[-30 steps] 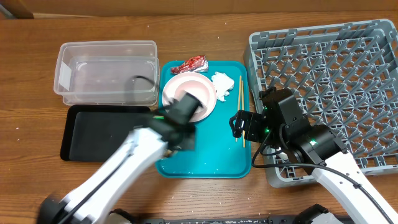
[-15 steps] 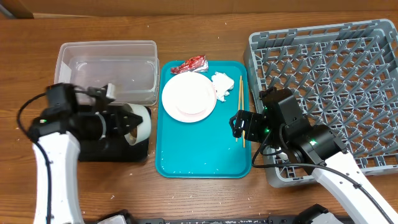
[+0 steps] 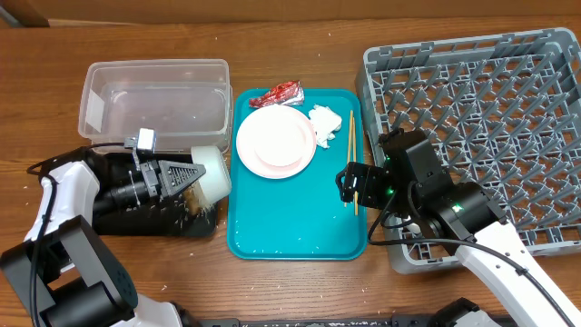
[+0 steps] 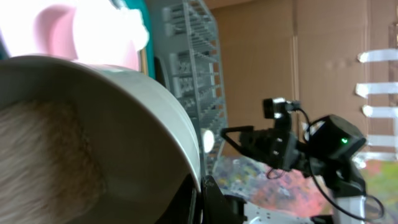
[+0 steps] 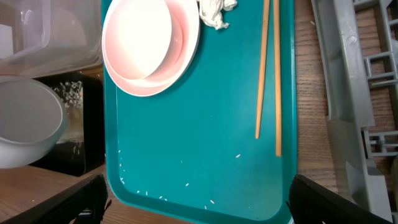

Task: Sort waste into correct bins and load items into the dishwasher
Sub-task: 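Tip the rice bowl over the black tray to dump scraps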

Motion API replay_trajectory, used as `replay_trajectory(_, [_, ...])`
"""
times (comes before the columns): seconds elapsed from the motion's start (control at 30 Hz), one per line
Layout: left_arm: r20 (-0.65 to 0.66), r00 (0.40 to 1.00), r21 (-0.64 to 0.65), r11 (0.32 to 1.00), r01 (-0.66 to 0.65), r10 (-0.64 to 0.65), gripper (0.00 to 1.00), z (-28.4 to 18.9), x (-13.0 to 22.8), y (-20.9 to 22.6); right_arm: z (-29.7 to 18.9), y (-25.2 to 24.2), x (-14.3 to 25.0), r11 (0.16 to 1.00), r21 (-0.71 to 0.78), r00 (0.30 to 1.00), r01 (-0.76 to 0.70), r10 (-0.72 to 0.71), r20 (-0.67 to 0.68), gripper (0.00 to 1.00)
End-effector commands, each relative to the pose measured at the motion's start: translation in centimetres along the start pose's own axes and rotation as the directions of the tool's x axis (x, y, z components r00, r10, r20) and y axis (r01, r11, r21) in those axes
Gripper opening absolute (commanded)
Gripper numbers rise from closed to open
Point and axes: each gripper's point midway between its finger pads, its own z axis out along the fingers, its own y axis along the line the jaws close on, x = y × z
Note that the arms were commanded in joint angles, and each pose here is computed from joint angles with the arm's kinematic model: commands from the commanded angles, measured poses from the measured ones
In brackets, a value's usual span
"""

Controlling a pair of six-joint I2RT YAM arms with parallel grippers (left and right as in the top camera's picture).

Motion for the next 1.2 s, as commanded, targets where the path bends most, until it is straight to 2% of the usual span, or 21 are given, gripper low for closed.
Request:
replay_trajectory(0.0, [0.081,0.979,0.041,0.981,-0.190,0.186,0.04,-0.8,-0.9,-1.0,-0.7,0.5,-0.8,1.000,-0.014,1.000,-0.003,0.003,0.029,0.95])
replay_trajectory(0.3, [0.157,0.970,-0.050,0.982,-0.180,0.186,0.04,-4.3,-1.7,0.9,-0.7,0.5,-0.8,1.000,-0.014,1.000,-0.003,0.003,0.031,0.95])
replay_trajectory(0.47, [0.153,0.972,-0.044,0.983,-0.176,0.180,0.04,-4.1,-1.3,0.9,-0.7,0.6,-0.9,1.000,-0.016,0.999,-0.002,0.003,0.032,0.95])
replay_trajectory(0.57, [0.149,0.960,-0.048,0.972,-0.232,0.237,0.04,-4.1,-1.1,0.8,-0.7,0.6,-0.8,1.000,-0.018,1.000,-0.003,0.003,0.030,0.95])
replay_trajectory(0.8, [0.179,0.960,-0.023,0.977,-0.213,0.214,0.04,-3.9,-0.9,0.8,-0.7,0.7,-0.9,1.000,-0.022,0.999,-0.002,0.003,0.032,0.96])
replay_trajectory(0.9, [0.206,0.940,-0.023,0.961,-0.275,0.274,0.05,-4.0,-1.4,0.6,-0.7,0.7,-0.7,1.000,-0.024,1.000,-0.002,0.003,0.025,0.96])
replay_trajectory(1.0, [0.250,0.954,0.023,0.984,-0.177,0.166,0.04,-4.3,-2.2,0.2,-0.7,0.7,-0.8,1.000,-0.025,1.000,-0.002,0.003,0.025,0.96])
replay_trajectory(1.1, [0.267,0.921,0.006,0.955,-0.297,0.285,0.04,-4.2,-2.2,-0.4,-0.7,0.7,-0.8,1.000,-0.025,1.000,-0.002,0.003,0.025,0.96])
replay_trajectory(1.13, [0.254,0.922,-0.003,0.953,-0.302,0.293,0.04,-4.2,-2.1,-0.1,-0.7,0.7,-0.7,1.000,-0.025,1.000,-0.002,0.003,0.025,0.96])
replay_trajectory(1.17, [0.254,0.935,0.008,0.967,-0.256,0.246,0.04,-4.2,-2.2,0.0,-0.7,0.7,-0.7,1.000,-0.025,1.000,-0.003,0.003,0.024,0.96])
